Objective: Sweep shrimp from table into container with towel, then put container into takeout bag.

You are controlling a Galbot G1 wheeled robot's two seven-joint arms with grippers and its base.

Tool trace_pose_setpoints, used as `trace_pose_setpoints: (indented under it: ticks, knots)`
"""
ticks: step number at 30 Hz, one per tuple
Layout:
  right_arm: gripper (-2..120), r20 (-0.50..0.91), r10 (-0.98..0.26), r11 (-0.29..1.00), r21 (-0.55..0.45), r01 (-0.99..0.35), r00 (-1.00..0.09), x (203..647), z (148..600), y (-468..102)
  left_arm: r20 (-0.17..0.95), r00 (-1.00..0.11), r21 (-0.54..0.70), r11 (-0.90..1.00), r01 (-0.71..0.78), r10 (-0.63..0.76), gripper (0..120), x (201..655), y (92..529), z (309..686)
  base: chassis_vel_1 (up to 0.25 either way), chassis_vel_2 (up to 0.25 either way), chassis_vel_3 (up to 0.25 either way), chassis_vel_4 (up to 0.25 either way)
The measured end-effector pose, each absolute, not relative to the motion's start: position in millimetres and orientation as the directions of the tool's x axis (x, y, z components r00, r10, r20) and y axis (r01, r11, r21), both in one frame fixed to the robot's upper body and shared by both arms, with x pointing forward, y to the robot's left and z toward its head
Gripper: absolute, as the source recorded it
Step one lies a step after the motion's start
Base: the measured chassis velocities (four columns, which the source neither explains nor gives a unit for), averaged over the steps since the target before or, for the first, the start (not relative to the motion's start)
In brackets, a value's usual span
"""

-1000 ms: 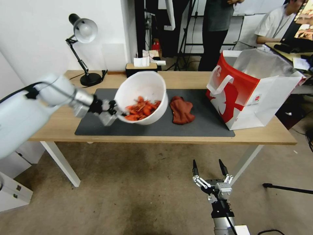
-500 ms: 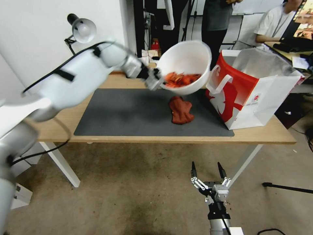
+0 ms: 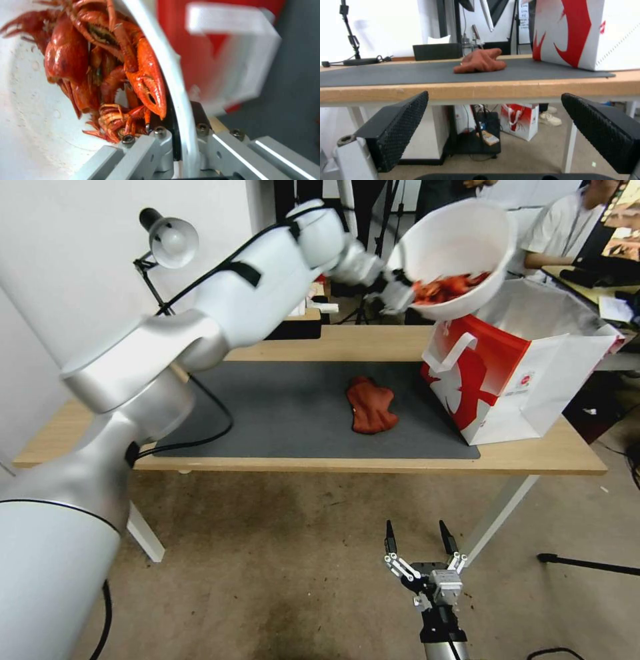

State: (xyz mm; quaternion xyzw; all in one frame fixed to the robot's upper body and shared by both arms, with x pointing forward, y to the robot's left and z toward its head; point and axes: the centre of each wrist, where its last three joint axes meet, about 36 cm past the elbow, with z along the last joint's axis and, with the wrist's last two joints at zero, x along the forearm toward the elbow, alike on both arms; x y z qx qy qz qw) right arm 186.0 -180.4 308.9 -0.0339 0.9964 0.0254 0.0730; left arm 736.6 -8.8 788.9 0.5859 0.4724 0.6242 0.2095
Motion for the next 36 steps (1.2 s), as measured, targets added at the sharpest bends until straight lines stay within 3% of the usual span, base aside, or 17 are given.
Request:
trace_pose_setpoints:
  ticks: [7,14,23,26,31,33,36]
  knots:
    - [100,-0.144,-0.081,0.996,0.03,-0.086,-0.986,185.8,308.7,-182.9,0.499,-0.174,0.843,-0.43,0.323,0.849,0,710.5,-56.8,770.4,0.0,0.0,0.0,0.0]
    - [100,-0.14,-0.088,0.995,0.023,-0.092,-0.986,188.0,304.8,-183.9,0.525,-0.127,0.814,-0.452,0.364,0.842,0,704.6,-65.6,735.5,0.0,0.0,0.0,0.0]
    - [100,-0.133,-0.094,0.995,0.014,-0.097,-0.987,188.7,301.9,-186.6,0.516,-0.15,0.823,-0.439,0.361,0.844,3,700.2,-69.4,731.0,0.0,0.0,0.0,0.0]
    - [100,-0.123,-0.094,0.995,0.012,-0.097,-0.988,188.5,297.8,-187.6,0.5,-0.162,0.833,-0.421,0.358,0.851,19,699.4,-69.2,738.2,0.0,0.0,0.0,0.0]
    - [100,-0.12,-0.098,0.995,0.011,-0.1,-0.988,190.0,295.6,-187.5,0.483,-0.157,0.84,-0.407,0.358,0.861,30,697.4,-70.4,744.1,0.0,0.0,0.0,0.0]
    - [100,-0.118,-0.103,0.994,0.008,-0.105,-0.988,193.9,294.1,-187.6,0.462,-0.154,0.849,-0.384,0.364,0.874,43,697.5,-69.6,748.7,0.0,0.0,0.0,0.0]
    - [100,-0.113,-0.107,0.994,0.007,-0.109,-0.988,196.2,291.6,-187.0,0.439,-0.148,0.855,-0.361,0.373,0.886,52,697.5,-68.9,752.4,0.0,0.0,0.0,0.0]
